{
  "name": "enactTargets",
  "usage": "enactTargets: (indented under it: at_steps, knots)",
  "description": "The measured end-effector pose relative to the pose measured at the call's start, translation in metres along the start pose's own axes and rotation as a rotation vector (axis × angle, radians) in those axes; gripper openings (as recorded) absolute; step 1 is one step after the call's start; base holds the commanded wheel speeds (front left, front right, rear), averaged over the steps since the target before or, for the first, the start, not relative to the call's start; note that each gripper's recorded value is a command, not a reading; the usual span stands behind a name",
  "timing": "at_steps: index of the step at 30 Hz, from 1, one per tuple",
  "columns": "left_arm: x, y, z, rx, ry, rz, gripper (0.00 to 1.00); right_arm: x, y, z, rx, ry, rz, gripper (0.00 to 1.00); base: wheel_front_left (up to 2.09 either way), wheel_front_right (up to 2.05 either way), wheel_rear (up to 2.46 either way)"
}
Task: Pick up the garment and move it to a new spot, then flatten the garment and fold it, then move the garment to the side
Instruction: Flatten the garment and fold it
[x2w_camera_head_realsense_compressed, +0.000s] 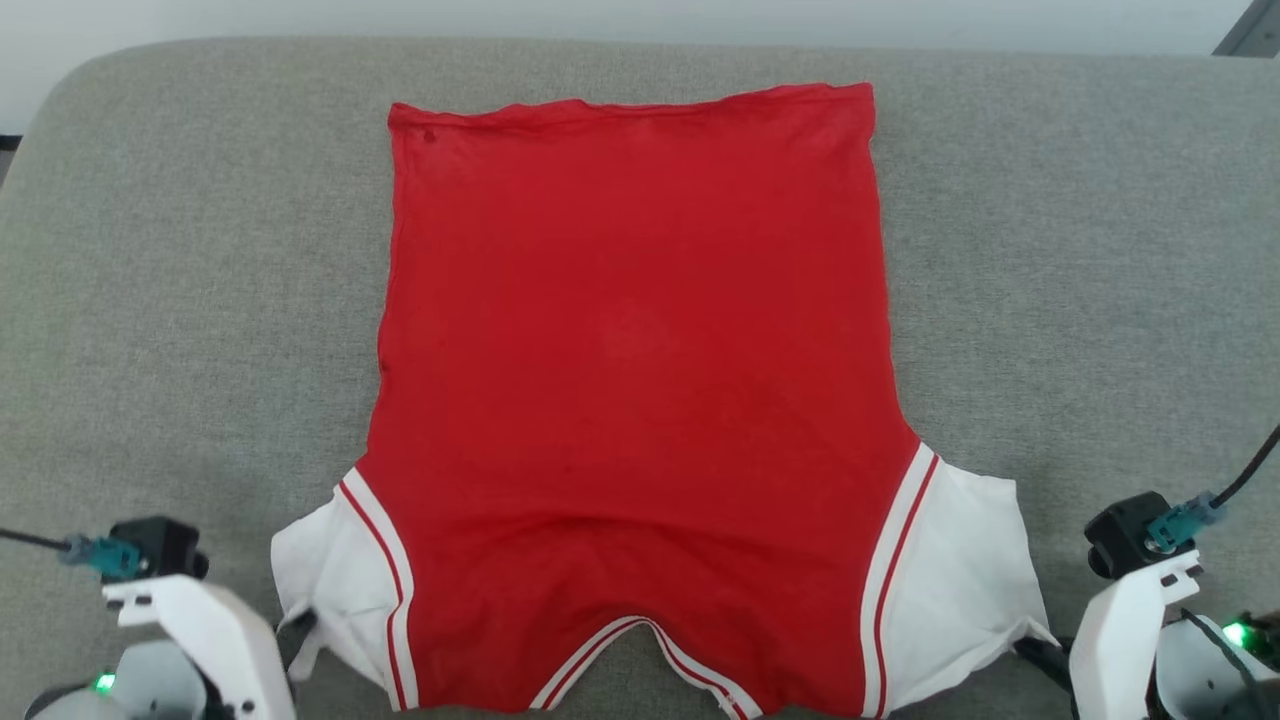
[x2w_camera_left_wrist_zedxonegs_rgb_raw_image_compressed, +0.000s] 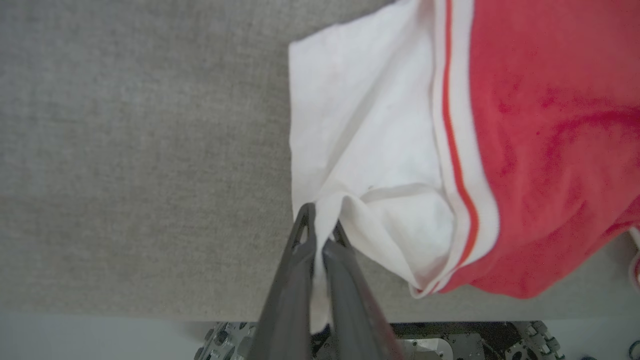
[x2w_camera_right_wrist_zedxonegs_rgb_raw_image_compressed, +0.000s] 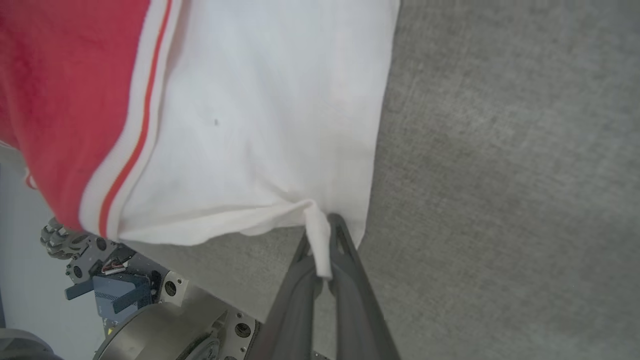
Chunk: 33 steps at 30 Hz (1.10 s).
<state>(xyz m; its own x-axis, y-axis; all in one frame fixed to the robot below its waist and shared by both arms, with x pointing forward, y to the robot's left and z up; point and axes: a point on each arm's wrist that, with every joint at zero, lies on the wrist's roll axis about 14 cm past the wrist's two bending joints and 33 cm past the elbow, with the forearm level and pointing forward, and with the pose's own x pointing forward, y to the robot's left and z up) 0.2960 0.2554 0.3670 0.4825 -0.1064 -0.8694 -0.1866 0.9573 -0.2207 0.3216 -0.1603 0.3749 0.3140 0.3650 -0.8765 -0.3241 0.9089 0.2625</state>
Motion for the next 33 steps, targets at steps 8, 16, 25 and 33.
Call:
enactTargets:
  at_steps: [8,16,25,33]
  knots:
    - [0.005,-0.028,0.039,0.03,-0.187,-0.108,0.0,0.002,0.006,0.034,-0.035,-0.087,-0.017,1.0,0.0,0.0,0.0]
    - [0.011,-0.038,0.051,0.05,-0.255,-0.145,0.0,-0.019,0.012,0.122,-0.092,-0.344,-0.049,1.0,0.0,0.0,0.0]
    - [0.021,-0.043,0.057,0.054,-0.26,-0.162,0.0,-0.015,0.008,0.225,-0.102,-0.558,-0.096,1.0,0.0,0.0,0.0]
    - [0.031,-0.043,0.06,0.062,-0.247,-0.166,0.0,0.033,-0.003,0.295,-0.087,-0.529,-0.128,1.0,0.0,0.0,0.0]
